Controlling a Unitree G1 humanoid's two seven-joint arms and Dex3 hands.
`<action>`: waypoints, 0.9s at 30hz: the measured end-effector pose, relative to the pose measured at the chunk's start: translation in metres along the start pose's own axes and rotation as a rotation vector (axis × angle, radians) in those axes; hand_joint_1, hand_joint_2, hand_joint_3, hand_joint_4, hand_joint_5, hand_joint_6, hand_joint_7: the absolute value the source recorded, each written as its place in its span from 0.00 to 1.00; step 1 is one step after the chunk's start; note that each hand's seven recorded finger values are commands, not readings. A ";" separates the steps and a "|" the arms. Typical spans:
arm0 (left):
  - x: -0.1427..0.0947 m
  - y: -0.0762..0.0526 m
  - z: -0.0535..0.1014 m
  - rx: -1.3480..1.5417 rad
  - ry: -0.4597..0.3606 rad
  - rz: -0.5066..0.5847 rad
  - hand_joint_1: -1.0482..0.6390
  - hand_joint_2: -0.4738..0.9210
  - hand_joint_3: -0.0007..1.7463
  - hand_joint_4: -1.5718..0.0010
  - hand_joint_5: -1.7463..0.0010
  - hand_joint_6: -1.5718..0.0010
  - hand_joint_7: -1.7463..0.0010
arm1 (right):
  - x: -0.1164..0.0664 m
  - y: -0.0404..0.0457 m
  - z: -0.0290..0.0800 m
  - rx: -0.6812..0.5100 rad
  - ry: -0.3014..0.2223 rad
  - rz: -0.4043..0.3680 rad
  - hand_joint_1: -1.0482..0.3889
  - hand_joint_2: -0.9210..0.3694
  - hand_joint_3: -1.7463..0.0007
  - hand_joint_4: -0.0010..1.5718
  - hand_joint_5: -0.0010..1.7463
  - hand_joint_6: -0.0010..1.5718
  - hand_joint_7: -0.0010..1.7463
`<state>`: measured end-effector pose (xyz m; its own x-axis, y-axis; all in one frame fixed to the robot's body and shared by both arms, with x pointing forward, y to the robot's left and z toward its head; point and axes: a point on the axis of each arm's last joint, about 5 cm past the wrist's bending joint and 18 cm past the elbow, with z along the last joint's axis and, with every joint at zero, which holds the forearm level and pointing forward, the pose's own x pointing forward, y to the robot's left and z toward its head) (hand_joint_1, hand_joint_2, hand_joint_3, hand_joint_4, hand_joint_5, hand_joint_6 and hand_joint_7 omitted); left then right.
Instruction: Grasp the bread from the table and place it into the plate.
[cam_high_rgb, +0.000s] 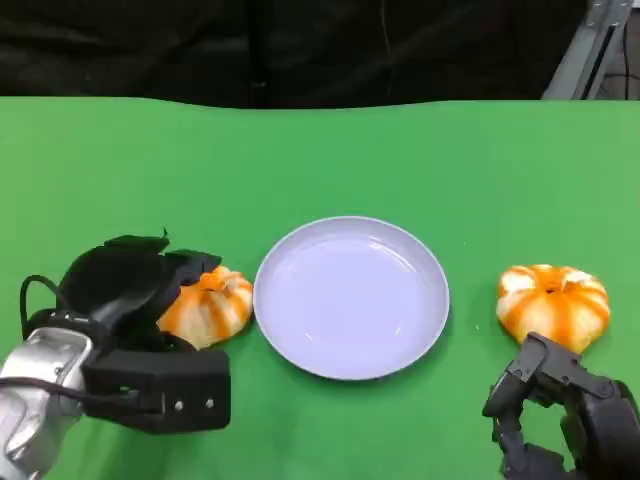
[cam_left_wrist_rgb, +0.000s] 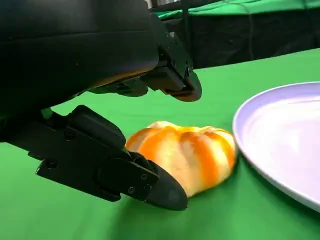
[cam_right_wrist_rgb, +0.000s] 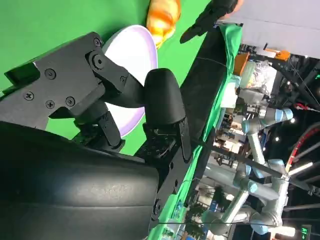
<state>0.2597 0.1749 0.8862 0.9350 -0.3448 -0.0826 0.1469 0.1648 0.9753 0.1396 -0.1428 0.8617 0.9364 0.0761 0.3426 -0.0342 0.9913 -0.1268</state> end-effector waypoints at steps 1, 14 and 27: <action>0.001 -0.001 0.000 0.001 0.007 -0.004 0.13 0.97 0.00 0.77 0.99 0.70 1.00 | 0.000 0.0001 0.000 0.000 0.000 0.000 0.65 0.30 0.33 0.52 1.00 0.46 0.91; 0.004 -0.019 0.003 0.010 0.044 -0.063 0.11 0.98 0.00 0.77 0.99 0.69 1.00 | 0.000 0.0005 0.000 0.001 0.000 0.001 0.65 0.30 0.33 0.53 1.00 0.46 0.92; 0.009 -0.030 0.008 0.035 0.032 -0.072 0.14 0.98 0.00 0.75 0.99 0.69 1.00 | 0.000 0.0007 0.000 0.002 0.001 0.001 0.65 0.30 0.34 0.53 1.00 0.46 0.92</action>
<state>0.2608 0.1597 0.8575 0.9324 -0.3248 -0.1584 0.2031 0.1085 0.9731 0.1391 -0.1421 0.8616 0.9367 0.0771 0.3417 -0.0360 0.9915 -0.1251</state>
